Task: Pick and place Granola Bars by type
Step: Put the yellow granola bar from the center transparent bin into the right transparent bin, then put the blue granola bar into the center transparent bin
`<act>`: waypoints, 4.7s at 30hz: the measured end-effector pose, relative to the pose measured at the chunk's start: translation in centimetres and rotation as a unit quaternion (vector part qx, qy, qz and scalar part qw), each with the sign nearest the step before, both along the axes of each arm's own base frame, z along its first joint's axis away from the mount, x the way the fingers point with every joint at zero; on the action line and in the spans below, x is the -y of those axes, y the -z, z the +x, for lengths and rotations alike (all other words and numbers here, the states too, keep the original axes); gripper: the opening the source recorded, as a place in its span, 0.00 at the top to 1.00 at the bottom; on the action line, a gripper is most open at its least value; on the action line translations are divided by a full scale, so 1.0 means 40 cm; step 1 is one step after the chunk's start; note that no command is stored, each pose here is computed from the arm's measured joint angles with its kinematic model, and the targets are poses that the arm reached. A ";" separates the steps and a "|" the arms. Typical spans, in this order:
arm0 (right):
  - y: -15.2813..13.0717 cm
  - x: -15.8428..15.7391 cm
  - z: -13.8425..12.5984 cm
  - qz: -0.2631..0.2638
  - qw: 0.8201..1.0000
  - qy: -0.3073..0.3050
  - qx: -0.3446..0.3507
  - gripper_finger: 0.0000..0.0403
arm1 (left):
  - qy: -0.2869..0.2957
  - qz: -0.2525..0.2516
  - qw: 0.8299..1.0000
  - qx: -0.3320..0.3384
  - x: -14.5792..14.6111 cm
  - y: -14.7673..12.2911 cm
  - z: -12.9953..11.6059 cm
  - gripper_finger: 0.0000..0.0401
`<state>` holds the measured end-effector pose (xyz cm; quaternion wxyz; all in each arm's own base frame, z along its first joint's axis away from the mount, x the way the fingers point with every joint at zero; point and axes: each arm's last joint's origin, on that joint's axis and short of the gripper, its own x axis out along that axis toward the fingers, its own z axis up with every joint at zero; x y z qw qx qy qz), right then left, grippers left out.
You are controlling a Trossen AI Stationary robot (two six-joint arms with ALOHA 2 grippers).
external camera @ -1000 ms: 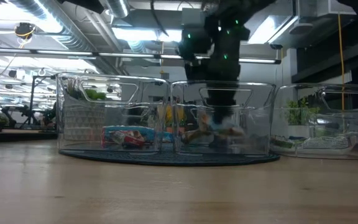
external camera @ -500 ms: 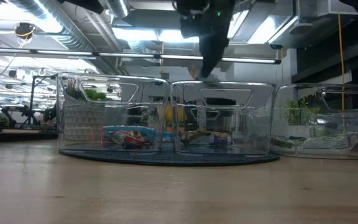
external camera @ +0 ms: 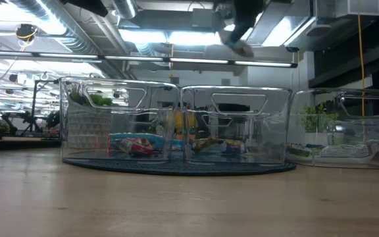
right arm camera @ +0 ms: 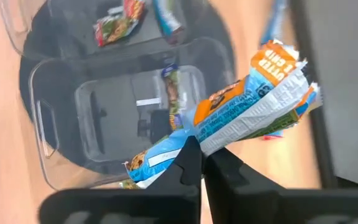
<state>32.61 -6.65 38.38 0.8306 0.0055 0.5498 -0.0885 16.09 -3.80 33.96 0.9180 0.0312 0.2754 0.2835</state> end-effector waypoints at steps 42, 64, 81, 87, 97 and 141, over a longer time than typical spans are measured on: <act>0.400 -0.049 -0.299 0.165 0.981 0.092 -0.042 0.97 | -0.007 -0.009 1.000 0.008 0.000 0.000 0.000 0.92; 0.406 -0.048 -0.289 0.173 0.981 0.086 -0.014 0.57 | -0.027 -0.016 0.998 0.047 -0.011 -0.014 0.016 0.92; 0.213 0.039 -0.237 0.012 0.977 0.058 0.204 0.48 | 0.008 -0.058 0.997 0.045 -0.213 -0.110 0.072 0.90; 0.159 0.038 -0.260 -0.076 0.963 0.013 0.257 0.48 | 0.023 -0.058 0.998 -0.003 -0.330 -0.125 0.121 0.89; 0.161 0.045 -0.339 -0.163 0.932 0.019 0.322 0.48 | 0.052 -0.017 0.994 -0.096 -0.532 -0.110 0.222 0.81; 0.129 0.107 -0.379 -0.162 0.841 0.177 0.486 0.48 | 0.275 -0.038 0.890 -0.361 -0.875 0.461 0.360 0.49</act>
